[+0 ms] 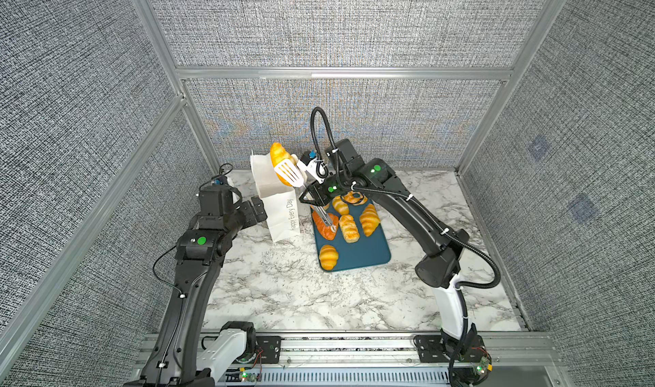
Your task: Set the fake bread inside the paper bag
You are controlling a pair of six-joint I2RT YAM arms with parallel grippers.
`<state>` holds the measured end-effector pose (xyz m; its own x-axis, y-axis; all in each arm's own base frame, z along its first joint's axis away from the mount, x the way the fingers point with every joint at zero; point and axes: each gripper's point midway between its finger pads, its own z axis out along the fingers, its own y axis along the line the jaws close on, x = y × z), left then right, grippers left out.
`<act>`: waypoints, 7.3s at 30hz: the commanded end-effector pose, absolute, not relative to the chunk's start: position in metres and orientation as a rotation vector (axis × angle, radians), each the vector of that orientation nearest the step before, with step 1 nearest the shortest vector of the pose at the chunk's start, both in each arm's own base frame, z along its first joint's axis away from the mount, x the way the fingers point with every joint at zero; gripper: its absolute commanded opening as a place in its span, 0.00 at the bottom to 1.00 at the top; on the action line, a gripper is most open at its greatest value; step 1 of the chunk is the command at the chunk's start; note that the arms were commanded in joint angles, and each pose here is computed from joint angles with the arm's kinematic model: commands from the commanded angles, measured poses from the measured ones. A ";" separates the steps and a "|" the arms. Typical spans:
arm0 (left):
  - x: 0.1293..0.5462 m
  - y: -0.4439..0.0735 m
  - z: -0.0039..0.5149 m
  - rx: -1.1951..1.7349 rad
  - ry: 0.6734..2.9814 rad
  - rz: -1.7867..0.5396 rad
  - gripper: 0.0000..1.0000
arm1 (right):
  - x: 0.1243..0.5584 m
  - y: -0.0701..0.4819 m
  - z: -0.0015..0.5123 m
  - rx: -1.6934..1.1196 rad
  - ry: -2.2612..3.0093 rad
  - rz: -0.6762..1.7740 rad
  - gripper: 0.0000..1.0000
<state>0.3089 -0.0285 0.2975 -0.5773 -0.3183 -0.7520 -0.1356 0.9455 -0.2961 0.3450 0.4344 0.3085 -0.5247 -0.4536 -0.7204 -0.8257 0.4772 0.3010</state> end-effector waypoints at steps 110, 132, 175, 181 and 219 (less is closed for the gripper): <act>0.286 -0.130 0.310 -0.160 2.033 -0.793 0.79 | 0.317 0.362 0.281 -1.026 2.273 0.609 0.61; 0.297 -0.329 0.301 0.327 1.943 -1.348 0.81 | 0.294 0.225 0.240 -0.610 2.389 1.083 0.58; 0.305 -0.420 0.290 0.587 1.755 -1.748 0.67 | 0.310 0.207 0.243 -0.398 2.362 1.457 0.57; 0.304 -0.420 0.294 0.590 1.734 -1.756 0.62 | 0.308 0.209 0.242 -0.399 2.368 1.505 0.57; 0.305 -0.427 0.299 0.612 1.701 -1.798 0.24 | 0.312 0.213 0.255 -0.414 2.332 1.551 0.57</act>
